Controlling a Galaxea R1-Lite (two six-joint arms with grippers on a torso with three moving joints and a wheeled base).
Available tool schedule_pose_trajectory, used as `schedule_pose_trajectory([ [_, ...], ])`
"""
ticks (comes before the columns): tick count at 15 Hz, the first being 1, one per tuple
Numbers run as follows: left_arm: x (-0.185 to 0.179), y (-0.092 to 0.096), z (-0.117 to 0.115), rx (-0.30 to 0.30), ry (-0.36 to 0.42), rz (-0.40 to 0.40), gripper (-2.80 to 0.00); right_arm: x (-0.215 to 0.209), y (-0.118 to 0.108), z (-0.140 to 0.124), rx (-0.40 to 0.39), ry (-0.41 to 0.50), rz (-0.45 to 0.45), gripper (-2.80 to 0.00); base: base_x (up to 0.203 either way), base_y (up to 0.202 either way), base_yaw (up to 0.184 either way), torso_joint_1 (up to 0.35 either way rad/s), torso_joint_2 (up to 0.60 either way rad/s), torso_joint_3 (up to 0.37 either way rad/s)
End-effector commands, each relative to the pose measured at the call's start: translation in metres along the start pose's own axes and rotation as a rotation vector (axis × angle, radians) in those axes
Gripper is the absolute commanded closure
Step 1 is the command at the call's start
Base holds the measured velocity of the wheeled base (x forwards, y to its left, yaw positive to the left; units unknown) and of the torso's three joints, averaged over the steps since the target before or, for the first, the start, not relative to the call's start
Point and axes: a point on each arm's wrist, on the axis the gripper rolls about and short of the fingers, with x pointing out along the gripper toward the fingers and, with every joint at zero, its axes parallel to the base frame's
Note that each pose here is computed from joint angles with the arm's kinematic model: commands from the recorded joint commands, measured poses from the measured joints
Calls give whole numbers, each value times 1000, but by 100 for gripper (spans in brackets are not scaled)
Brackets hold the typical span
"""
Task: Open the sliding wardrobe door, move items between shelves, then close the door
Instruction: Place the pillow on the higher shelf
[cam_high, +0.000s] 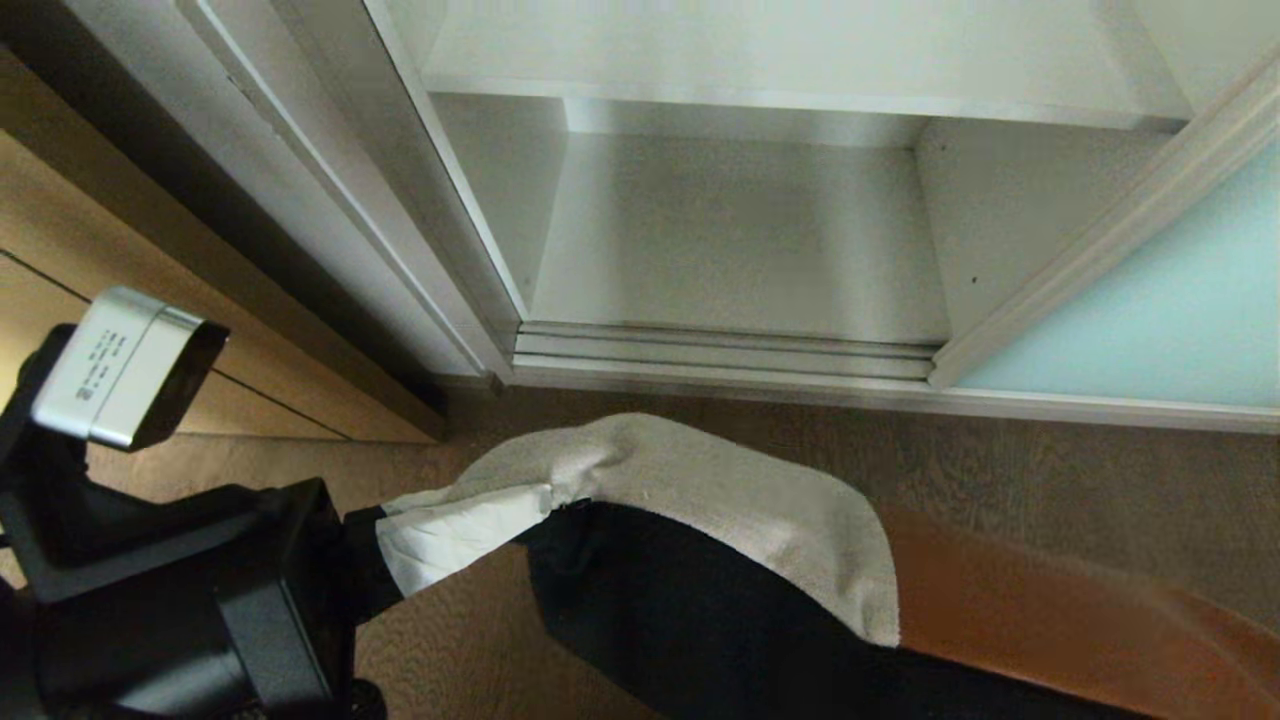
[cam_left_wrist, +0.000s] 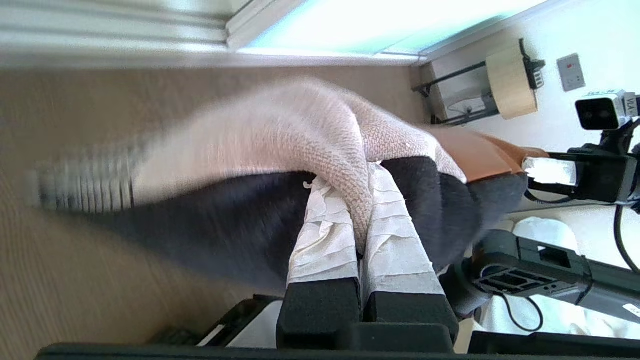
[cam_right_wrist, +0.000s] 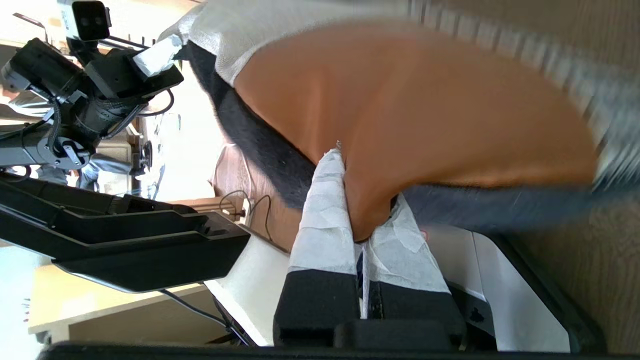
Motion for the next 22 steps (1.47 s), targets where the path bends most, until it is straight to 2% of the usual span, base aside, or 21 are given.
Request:
schedule_pose_trajectory([
  [1,-1,-1,2,4,-11,-7,0,0,3,4,-2,-10,-2,0,0,0,0,-3,-2,193],
  [9,-4,-5,8,37,-36,-11,0,9,9,26,4,-41,-49,0,0,0,0,2,0,204],
  [14,-2,-5,12,39,-45,-9,0,20,7,38,29,-61,-134,0,0,0,0,4,3,204],
  [22,-8,-5,7,46,-37,-11,0,25,7,44,24,-52,-136,0,0,0,0,2,-1,202],
])
